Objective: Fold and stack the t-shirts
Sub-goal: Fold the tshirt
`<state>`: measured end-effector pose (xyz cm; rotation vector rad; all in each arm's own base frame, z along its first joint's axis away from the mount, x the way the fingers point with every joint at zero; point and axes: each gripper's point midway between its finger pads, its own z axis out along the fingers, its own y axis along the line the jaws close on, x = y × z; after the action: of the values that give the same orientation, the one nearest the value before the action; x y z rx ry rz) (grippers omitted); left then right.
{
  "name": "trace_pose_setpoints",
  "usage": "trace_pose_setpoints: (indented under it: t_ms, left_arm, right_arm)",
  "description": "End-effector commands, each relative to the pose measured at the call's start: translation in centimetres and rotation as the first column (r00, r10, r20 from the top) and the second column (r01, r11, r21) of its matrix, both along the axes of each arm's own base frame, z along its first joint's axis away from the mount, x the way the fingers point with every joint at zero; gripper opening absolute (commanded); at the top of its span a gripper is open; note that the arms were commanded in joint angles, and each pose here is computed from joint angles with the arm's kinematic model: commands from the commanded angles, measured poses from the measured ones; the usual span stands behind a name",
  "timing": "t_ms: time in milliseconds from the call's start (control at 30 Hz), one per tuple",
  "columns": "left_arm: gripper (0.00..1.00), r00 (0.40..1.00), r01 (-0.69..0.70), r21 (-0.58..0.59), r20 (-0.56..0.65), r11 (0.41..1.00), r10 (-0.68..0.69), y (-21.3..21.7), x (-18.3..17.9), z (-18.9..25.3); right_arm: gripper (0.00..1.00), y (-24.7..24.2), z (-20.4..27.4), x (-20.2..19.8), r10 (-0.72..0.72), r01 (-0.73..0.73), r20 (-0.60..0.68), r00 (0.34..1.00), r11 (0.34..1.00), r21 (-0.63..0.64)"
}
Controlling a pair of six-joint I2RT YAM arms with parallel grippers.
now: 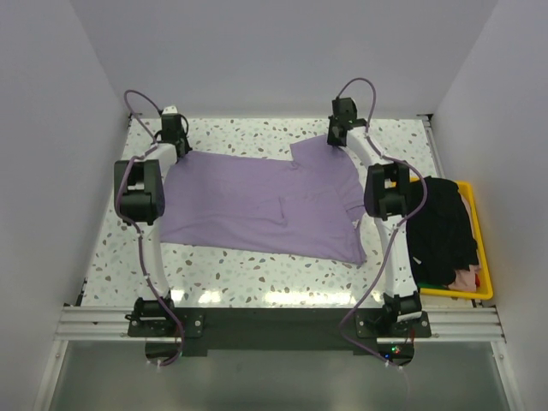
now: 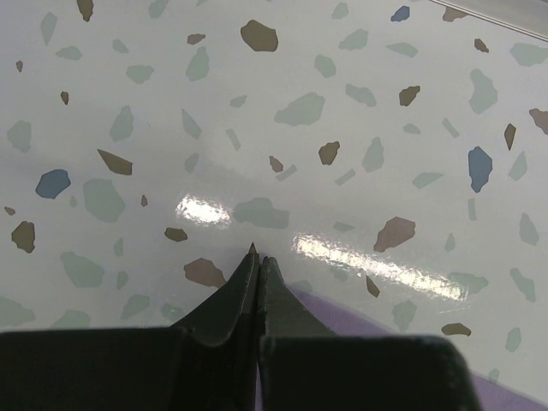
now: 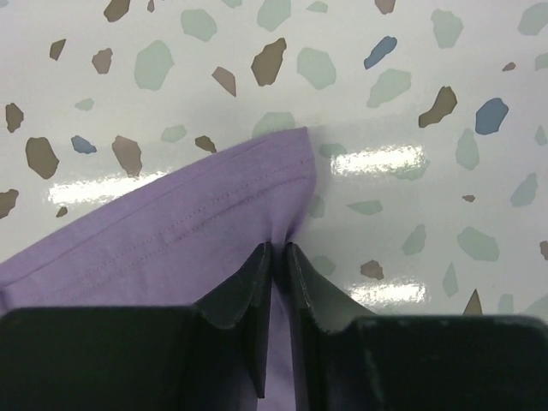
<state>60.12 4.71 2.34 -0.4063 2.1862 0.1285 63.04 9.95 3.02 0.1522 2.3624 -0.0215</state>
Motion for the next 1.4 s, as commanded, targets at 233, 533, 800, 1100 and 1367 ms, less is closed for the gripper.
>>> trace_pose_setpoints:
  t_ms: [233, 533, 800, 1100, 1367]
  left_arm:
    - [0.00, 0.992, -0.019, 0.010, 0.125, 1.000, 0.017, 0.4, 1.1, 5.1]
    - [0.00, 0.982, -0.030, -0.004, 0.186, 1.000, 0.030, 1.2, 2.1, 7.9]
    - [0.00, 0.977, -0.034, -0.032, 0.208, 0.999, 0.040, 1.7, 2.3, 9.2]
    - [0.00, 0.971, -0.049, -0.065, 0.231, 0.997, 0.063, 2.2, 1.2, 11.5]
    - [0.00, 0.976, -0.099, -0.095, 0.184, 0.991, 0.115, 2.9, -1.9, 11.8]
  right_arm:
    - [0.00, -0.5, 6.7, 0.9, -0.041, 0.043, 0.125, 0.991, 0.999, -0.013]
    - [0.00, -0.5, 13.4, 1.2, -0.042, 0.038, 0.265, 0.963, 0.999, 0.019]
    - [0.00, -1.0, 15.6, -0.3, -0.049, 0.045, 0.287, 0.957, 0.999, 0.020]
    - [0.00, -1.3, 16.5, -3.8, -0.064, 0.049, 0.277, 0.959, 0.997, 0.061]
    - [0.00, -1.1, 16.3, -8.4, -0.079, 0.049, 0.239, 0.968, 0.990, 0.130]
